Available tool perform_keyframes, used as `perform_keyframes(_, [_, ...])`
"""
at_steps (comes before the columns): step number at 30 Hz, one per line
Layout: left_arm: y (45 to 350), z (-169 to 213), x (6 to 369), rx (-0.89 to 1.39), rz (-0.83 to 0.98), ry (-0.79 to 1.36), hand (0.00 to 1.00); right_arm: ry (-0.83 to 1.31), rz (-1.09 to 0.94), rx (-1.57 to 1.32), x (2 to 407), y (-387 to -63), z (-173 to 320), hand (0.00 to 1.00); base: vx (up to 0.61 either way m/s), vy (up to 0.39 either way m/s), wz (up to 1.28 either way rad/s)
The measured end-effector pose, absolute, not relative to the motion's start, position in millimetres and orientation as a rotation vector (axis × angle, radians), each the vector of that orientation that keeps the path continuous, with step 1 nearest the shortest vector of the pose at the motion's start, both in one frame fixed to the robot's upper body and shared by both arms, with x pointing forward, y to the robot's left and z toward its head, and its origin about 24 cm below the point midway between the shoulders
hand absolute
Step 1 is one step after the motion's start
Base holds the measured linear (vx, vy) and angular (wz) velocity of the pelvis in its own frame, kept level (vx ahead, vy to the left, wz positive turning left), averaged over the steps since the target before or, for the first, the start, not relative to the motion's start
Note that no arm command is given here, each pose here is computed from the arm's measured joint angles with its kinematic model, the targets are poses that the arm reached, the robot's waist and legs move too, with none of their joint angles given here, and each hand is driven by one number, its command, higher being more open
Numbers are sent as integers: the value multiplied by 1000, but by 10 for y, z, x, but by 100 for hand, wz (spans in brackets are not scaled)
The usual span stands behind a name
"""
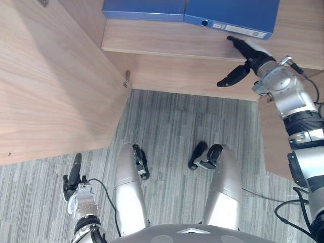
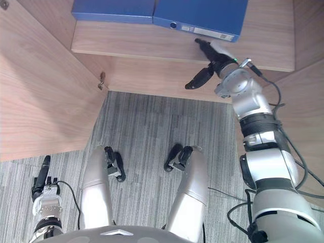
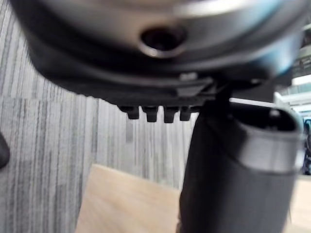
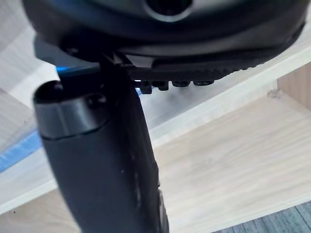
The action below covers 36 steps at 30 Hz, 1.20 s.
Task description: Walk over to the cabinet, pick up the folder, carry it to the office cabinet, place the folder inside the office cabinet, then close the office cabinet door
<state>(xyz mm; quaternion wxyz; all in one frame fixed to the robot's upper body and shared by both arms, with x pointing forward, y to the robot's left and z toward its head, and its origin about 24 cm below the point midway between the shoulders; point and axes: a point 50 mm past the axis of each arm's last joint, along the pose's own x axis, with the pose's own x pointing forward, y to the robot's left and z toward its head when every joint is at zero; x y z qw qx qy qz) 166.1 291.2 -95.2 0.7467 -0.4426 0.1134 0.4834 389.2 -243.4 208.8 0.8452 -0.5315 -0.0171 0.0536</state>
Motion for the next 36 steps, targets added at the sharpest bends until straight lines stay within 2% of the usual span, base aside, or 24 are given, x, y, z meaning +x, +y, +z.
perform_keyframes(6, [2864, -923, 1778, -982, 1042, 259, 100, -35, 119, -1184, 3890, -2378, 1995, 100, 18, 34, -2])
perform_keyframes(14, [2832, -919, 1817, -991, 1043, 267, 100, -42, 117, -1114, 3902, -2330, 1935, 100, 11, 31, -5])
perform_keyframes(19, [2693, -972, 1827, -1019, 1034, 297, 100, 0, 148, -1087, 3879, -2277, 1710, 100, 39, 40, -6])
perform_keyframes(25, [2666, -979, 1834, -1017, 1036, 309, 100, 33, 181, -1125, 3841, -2239, 1585, 100, 47, 25, -4])
perform_keyframes(28, [2606, -976, 1874, -1017, 1045, 315, 100, -27, 143, -1126, 3838, -2173, 1615, 100, 51, 17, -5])
perform_keyframes(30, [2513, -984, 1962, -1043, 1057, 344, 100, -71, 87, -1049, 3868, -2000, 1565, 100, 19, 15, -5])
perform_keyframes(36, [2394, -928, 2140, -1089, 1052, 352, 100, -122, -66, -880, 3923, -1845, 1636, 100, 0, 7, -2])
